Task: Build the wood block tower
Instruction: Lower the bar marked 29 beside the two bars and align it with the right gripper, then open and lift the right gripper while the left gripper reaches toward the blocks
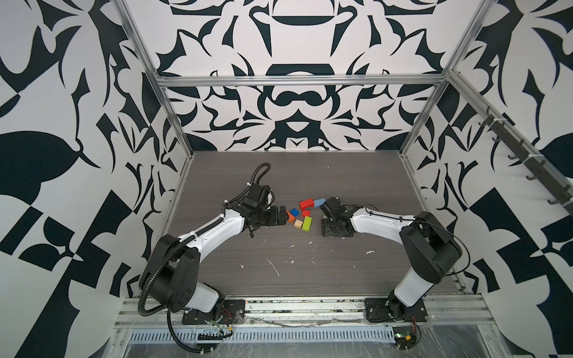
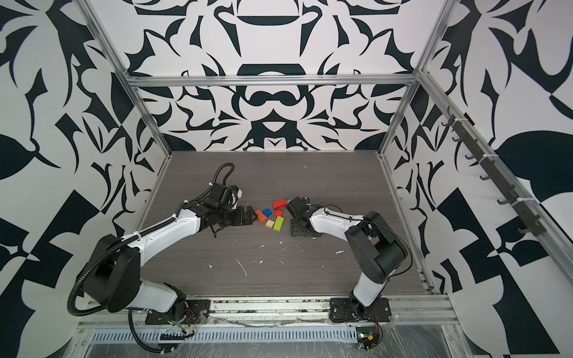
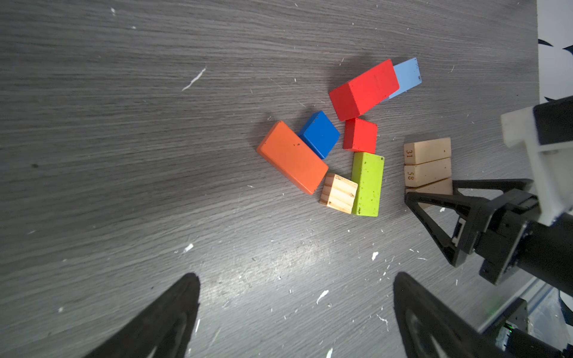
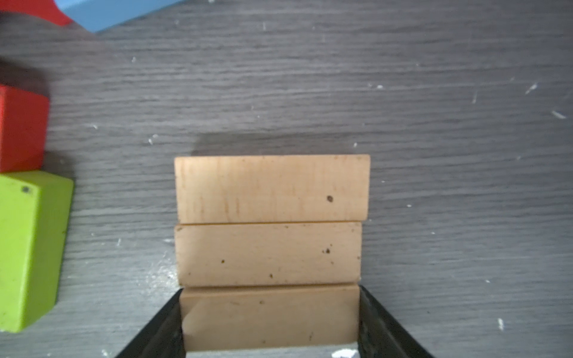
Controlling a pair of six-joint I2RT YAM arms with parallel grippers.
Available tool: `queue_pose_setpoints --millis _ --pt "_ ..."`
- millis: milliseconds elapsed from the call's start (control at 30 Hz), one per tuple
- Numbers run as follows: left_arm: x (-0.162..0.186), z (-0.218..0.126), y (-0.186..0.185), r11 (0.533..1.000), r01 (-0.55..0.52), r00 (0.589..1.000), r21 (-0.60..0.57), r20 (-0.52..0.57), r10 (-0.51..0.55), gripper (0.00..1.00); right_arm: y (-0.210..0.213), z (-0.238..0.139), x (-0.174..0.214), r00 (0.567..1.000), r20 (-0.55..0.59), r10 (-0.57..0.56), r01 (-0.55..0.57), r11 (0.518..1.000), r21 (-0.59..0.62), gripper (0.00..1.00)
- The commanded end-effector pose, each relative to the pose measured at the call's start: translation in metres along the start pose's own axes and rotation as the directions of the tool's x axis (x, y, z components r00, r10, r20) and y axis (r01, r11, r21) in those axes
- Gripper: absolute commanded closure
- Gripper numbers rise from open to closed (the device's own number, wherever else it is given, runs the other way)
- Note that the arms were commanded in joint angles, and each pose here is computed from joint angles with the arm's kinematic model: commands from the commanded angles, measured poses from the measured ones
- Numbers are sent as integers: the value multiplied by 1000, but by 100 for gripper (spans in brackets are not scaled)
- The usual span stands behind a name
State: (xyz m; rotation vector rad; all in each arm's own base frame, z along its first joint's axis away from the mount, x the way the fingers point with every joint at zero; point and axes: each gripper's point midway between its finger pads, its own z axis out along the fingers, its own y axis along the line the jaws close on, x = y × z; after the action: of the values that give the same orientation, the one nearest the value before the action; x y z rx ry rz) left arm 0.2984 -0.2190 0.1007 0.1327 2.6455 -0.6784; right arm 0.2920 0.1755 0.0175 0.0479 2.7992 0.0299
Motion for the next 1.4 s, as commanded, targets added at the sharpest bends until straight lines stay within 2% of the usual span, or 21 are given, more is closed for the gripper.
queue_pose_setpoints --millis 0,100,733,1367 --pt "-7 -11 -4 1000 -10 1000 3 19 9 0 1 4 3 1000 -25 -3 3 1000 12 28" --pt "-7 -11 -4 1000 -10 1000 4 19 10 0 -4 5 -1 1000 -2 -2 2 999 43 28" --pt "-4 -9 -3 1000 -9 1000 4 14 9 0 -5 4 -3 1000 1 5 -5 998 55 27" --pt "-3 -9 -3 1000 -2 1000 7 10 2 0 1 -8 -6 1000 12 -7 7 1000 9 4"
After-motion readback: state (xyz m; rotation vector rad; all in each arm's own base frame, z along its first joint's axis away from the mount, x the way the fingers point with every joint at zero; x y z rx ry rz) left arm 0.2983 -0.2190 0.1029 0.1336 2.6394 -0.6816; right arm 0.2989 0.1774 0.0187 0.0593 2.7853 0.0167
